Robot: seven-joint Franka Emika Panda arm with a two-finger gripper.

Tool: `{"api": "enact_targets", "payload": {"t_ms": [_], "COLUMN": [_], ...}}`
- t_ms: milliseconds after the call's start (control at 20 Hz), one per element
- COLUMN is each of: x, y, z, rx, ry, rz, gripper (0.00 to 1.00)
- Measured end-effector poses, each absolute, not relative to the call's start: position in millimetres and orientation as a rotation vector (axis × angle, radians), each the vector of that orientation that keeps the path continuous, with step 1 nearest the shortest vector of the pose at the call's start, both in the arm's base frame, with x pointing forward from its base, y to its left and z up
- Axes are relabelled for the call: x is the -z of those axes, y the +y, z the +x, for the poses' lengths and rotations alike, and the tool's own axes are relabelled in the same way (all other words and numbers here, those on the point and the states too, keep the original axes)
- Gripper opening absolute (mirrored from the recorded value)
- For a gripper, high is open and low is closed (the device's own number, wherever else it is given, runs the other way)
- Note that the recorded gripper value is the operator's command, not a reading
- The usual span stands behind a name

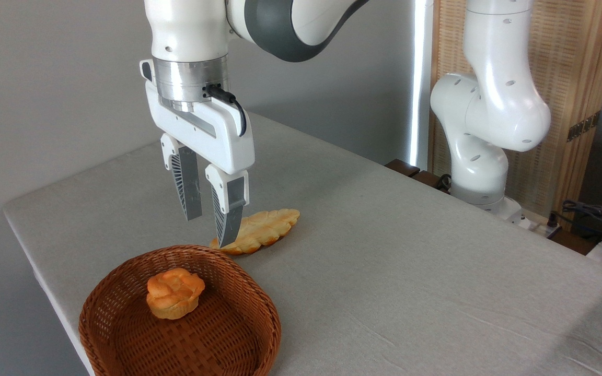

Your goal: Put bread into the basket

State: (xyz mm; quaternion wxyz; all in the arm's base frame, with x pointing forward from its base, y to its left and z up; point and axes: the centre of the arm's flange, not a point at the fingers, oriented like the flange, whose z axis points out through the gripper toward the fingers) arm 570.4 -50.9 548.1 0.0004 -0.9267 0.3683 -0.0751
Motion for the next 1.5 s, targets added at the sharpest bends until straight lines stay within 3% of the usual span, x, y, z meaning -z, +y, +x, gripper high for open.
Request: {"api": "enact_targets", "payload": {"t_ms": [1500], "x": [-551], "y": [-36], "z": [572], "rx": [0.242], "ry": [1.115], "rz": [-2.919], "gripper": [1.00]}}
